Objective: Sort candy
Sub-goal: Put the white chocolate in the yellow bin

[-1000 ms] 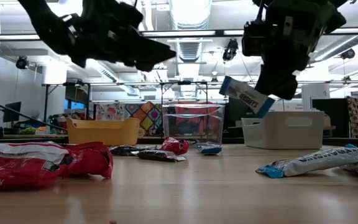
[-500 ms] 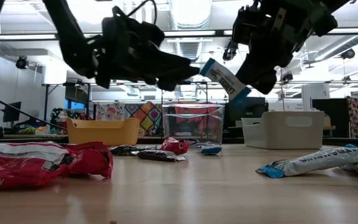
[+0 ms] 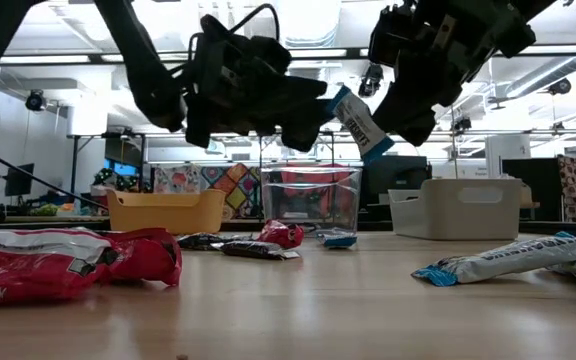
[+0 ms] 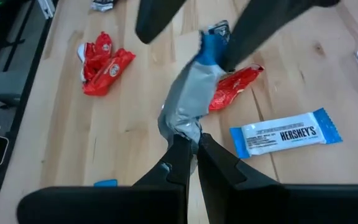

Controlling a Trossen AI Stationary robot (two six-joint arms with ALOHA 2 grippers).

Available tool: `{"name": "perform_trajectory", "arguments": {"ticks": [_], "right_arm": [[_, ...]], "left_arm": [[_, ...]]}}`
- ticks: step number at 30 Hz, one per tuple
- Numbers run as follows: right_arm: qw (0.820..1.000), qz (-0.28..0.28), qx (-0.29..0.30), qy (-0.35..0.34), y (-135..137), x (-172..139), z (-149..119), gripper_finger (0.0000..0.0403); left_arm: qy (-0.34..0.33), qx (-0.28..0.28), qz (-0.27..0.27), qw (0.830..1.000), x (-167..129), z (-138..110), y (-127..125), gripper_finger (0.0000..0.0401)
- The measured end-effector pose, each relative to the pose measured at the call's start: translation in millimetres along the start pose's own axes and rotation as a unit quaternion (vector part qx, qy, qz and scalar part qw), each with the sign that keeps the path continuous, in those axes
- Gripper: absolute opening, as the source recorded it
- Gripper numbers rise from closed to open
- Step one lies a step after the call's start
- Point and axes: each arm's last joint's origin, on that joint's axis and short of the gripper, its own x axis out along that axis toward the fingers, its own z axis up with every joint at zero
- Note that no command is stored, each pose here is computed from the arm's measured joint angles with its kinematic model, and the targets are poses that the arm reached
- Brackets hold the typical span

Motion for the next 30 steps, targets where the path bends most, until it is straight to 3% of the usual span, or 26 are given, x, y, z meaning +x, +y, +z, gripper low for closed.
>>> {"name": "perform_trajectory", "arguments": {"ticks": [22, 25, 30], "right_arm": [[1.0, -0.005, -0.011, 0.001, -1.7, -0.3, 0.2, 0.0017], [1.0, -0.007, -0.013, 0.0, -2.4, -0.4, 0.5, 0.0018], [1.0, -0.009, -0.013, 0.0, -3.4, -0.5, 0.7, 0.0018]], "left_arm": [[0.003, -0.009, 0.036, 0.999, -0.3, -2.0, 1.8, 0.0152], [0.001, -0.006, 0.046, 0.999, -0.3, -1.7, 2.3, 0.0118], [0.001, -0.006, 0.051, 0.999, -0.3, -1.6, 2.5, 0.002]]}}
